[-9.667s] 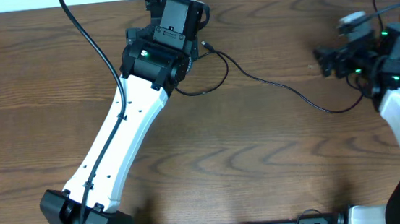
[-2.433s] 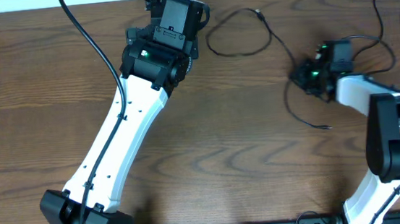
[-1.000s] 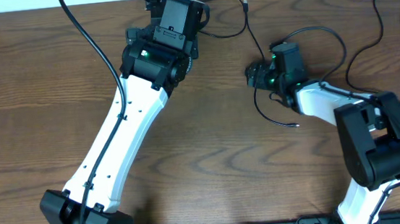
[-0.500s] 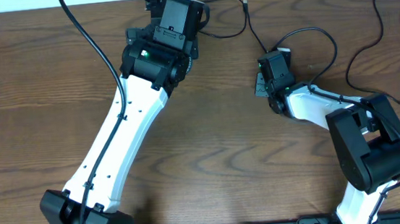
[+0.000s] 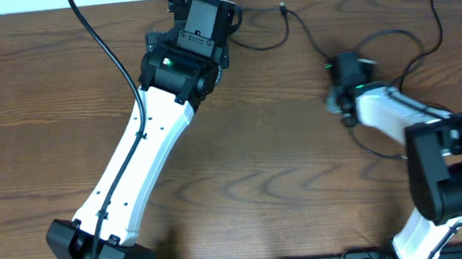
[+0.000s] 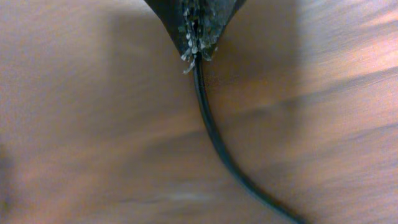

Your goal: Untangle cables

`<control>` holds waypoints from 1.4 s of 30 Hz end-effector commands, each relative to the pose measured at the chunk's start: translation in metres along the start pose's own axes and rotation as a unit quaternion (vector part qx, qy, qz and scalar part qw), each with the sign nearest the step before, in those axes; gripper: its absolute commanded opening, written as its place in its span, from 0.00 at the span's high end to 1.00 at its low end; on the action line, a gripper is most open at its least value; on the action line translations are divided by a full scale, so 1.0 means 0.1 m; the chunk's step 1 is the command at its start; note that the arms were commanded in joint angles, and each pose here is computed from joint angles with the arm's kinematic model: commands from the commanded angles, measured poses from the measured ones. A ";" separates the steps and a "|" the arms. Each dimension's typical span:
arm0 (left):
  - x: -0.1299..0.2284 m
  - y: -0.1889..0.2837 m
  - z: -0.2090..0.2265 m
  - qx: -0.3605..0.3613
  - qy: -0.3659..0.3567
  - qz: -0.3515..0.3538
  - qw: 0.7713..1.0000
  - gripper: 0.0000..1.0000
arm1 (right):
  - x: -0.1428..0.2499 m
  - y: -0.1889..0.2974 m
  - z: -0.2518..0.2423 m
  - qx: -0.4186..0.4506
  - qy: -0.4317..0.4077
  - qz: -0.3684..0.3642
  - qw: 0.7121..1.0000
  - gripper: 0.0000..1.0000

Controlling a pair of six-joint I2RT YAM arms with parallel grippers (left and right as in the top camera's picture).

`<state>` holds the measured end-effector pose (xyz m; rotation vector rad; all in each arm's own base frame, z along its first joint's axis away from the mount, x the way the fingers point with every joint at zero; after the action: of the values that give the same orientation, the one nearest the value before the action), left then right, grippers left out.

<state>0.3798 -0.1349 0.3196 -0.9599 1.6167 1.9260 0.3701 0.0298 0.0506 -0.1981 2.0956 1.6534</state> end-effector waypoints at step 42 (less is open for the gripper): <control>-0.02 0.05 0.03 0.001 0.010 -0.005 1.000 0.05 | -0.51 -0.37 -0.57 -0.254 -0.233 -0.041 0.938 0.99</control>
<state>0.3798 -0.1349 0.3196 -0.9599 1.6167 1.9260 0.4109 -0.0475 0.0526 -0.1475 1.3944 1.9376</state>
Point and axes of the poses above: each gripper's point midway between its finger pads, its own y axis back along the fingers, its own z axis along the line the jaws close on, x = y × z, the point moved 6 cm from there along y, back along the fingers, and after that the axes turned 10 degrees about y, right-handed, at the moved point
